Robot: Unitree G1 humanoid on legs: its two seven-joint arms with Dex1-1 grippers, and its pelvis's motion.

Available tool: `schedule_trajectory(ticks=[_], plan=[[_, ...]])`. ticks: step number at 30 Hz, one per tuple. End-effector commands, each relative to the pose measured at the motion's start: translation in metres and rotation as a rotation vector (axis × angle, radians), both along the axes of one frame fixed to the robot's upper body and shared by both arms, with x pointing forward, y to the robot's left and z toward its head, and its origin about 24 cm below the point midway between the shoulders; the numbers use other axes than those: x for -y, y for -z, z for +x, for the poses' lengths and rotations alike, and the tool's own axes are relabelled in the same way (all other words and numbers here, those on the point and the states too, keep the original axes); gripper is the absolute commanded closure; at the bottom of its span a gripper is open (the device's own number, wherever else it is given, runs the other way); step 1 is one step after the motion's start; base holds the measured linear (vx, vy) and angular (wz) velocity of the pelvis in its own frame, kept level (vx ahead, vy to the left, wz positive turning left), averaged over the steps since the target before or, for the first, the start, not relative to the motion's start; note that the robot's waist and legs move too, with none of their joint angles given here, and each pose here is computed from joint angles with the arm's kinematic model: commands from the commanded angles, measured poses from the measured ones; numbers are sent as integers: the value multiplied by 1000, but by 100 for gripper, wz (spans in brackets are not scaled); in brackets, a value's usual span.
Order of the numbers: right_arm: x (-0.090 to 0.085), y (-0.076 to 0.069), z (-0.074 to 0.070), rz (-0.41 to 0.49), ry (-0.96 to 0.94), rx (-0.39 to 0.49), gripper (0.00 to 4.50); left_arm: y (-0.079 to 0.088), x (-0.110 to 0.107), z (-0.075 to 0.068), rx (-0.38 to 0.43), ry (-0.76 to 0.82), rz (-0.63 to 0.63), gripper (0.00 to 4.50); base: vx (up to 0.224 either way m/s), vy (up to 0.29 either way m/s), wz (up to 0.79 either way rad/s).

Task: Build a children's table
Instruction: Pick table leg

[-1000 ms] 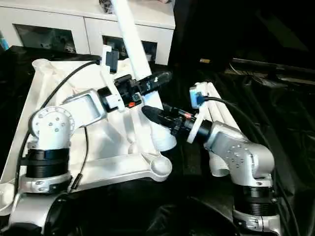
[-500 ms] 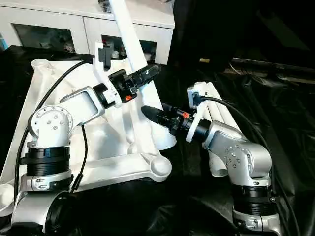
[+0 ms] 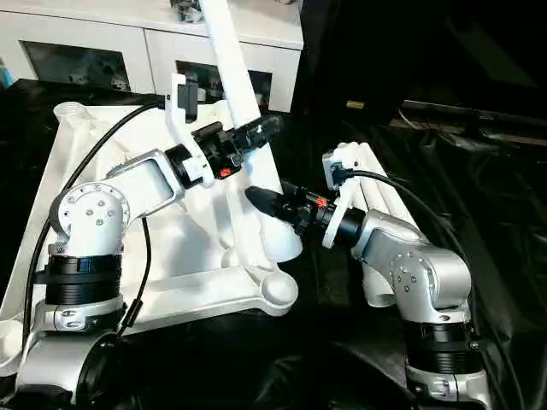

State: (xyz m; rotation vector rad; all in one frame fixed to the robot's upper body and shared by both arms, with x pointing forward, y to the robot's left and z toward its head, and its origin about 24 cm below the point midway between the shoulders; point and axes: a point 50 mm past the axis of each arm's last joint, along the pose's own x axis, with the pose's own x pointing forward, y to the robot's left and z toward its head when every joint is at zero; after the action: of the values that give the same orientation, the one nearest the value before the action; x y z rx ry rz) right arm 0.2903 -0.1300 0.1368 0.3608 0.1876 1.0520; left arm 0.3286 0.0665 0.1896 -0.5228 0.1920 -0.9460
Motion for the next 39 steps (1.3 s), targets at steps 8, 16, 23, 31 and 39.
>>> schedule_trajectory(ticks=[8, 16, 23, 31, 39], plan=[[31, -17, -2, -70, -128, -1, 150, -15, 8, -9, 152, 173, 70, 262, 0, 0, 0], [35, -10, -4, -150, -238, -50, 150, -24, 17, -17, 176, 309, 25, 262, 0, 0, 0], [29, -9, -1, -162, -288, -50, 150, -23, 27, -26, 180, 400, 17, 262, 0, 0, 0], [23, -3, -5, -194, -365, -61, 150, -20, 32, -33, 178, 461, 22, 263, 0, 0, 0], [20, 4, -6, -204, -375, -68, 168, -22, 36, -36, 180, 491, 16, 263, 0, 0, 0]])
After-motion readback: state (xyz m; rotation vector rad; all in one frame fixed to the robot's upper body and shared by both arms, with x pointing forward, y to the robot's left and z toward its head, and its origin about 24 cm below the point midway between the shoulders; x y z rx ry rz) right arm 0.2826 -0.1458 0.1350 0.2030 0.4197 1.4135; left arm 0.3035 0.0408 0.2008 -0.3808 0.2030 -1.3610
